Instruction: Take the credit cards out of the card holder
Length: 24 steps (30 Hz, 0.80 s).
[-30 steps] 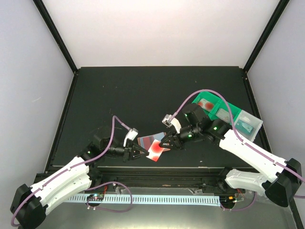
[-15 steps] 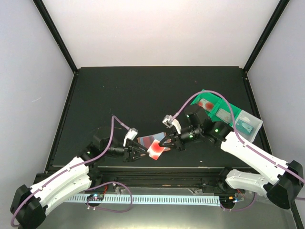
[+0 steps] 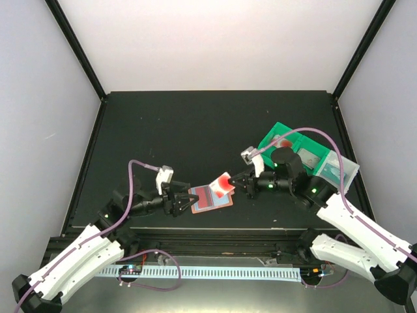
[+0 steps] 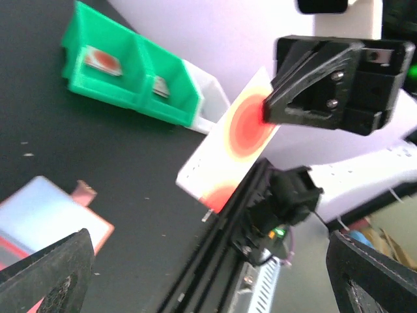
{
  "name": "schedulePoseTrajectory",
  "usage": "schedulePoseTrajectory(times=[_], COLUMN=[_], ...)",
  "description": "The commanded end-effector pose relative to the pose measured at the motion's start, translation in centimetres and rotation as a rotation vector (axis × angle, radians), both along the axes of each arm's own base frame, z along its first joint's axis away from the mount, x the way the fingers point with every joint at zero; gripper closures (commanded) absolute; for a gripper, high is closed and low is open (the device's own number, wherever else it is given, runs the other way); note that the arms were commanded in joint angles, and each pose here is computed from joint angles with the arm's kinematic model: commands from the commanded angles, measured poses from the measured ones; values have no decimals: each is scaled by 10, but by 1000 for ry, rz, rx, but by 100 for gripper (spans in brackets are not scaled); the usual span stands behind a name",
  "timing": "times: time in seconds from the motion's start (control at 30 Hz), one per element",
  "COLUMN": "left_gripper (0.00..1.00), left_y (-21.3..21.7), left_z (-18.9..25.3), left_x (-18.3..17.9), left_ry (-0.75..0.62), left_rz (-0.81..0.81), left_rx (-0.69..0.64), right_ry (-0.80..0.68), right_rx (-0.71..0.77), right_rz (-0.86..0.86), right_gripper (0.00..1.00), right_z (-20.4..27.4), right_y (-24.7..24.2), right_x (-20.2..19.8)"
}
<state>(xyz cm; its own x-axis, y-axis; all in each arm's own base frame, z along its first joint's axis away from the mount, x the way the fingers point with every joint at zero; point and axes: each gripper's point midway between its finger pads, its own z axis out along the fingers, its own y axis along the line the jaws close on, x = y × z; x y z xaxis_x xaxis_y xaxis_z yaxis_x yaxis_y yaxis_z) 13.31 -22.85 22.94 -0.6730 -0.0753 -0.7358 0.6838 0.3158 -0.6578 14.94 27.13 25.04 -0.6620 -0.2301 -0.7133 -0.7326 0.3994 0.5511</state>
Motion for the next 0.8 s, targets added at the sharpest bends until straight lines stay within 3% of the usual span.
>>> schedulePoseTrajectory(times=[0.0,0.3,0.53,0.77], left_gripper=[1,1,1,1], left_y=[15,7,29,26], left_z=[-5,-40,-88,-110], left_x=[26,38,58,59], left_ry=[24,82,166,221], left_rz=[185,182,345,330], left_rx=[44,136,314,366], right_ry=[-53,-107,-77,-36], right_rx=[25,0,8,38], right_rz=[-314,-692,-949,-1118], right_gripper=[99,99,99,99], right_z=[17,24,-9,-24], right_y=[-28,-86,-143,-184], right_x=[47,102,148,182])
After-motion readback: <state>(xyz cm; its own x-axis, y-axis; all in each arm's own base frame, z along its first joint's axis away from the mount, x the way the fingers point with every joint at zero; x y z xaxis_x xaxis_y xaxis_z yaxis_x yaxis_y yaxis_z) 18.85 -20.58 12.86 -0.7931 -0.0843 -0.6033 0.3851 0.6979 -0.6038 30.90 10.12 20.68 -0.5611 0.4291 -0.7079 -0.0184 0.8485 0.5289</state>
